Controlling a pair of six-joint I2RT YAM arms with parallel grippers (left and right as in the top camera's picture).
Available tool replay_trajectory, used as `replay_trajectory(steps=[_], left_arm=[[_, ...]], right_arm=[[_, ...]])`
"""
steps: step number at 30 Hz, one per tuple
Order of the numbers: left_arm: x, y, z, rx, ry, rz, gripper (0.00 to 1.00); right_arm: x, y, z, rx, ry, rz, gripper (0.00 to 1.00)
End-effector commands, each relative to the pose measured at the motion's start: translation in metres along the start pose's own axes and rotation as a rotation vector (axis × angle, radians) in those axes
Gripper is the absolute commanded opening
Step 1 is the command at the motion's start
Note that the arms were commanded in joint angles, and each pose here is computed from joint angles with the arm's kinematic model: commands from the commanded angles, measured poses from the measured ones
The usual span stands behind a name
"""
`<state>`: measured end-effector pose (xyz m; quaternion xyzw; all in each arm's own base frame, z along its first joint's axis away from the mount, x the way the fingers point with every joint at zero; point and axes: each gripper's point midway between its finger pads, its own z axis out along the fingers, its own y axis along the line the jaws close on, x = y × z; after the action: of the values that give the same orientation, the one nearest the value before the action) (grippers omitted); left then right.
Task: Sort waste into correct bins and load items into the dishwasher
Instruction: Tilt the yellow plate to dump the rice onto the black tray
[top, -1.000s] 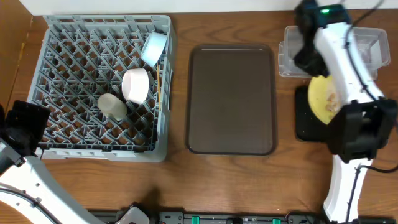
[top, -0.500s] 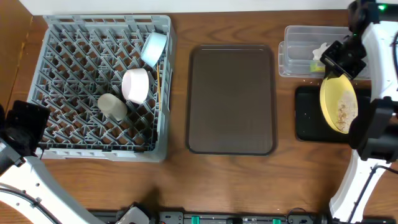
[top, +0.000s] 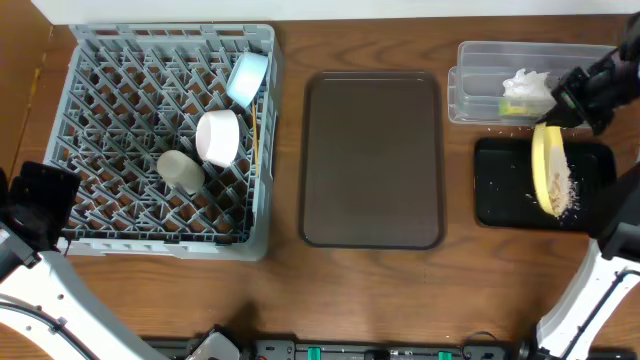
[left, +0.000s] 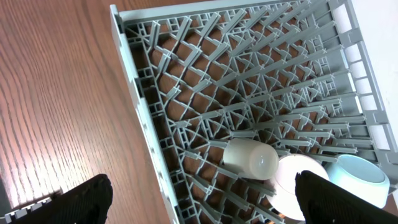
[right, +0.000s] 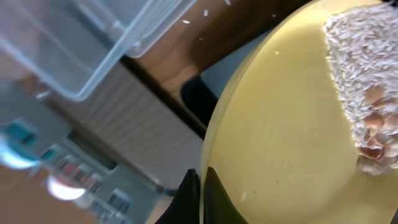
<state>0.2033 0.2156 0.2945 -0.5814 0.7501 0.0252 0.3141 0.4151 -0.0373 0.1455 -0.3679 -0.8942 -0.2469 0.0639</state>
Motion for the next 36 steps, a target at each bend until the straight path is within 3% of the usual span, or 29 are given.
replay_trajectory(steps=[1, 12, 36], left_arm=[[-0.002, 0.001, -0.001, -0.006, -0.006, -0.004, 0.95], [-0.002, 0.001, -0.001, -0.006, -0.006, -0.004, 0.95], [-0.002, 0.001, -0.001, -0.006, -0.006, -0.004, 0.95]], right_arm=[[0.006, 0.017, -0.030, -0.160, -0.010, -0.087, 0.01], [0.005, 0.012, -0.057, -0.339, 0.030, -0.081, 0.01], [0.003, 0.008, -0.076, -0.468, 0.033, -0.109, 0.01]])
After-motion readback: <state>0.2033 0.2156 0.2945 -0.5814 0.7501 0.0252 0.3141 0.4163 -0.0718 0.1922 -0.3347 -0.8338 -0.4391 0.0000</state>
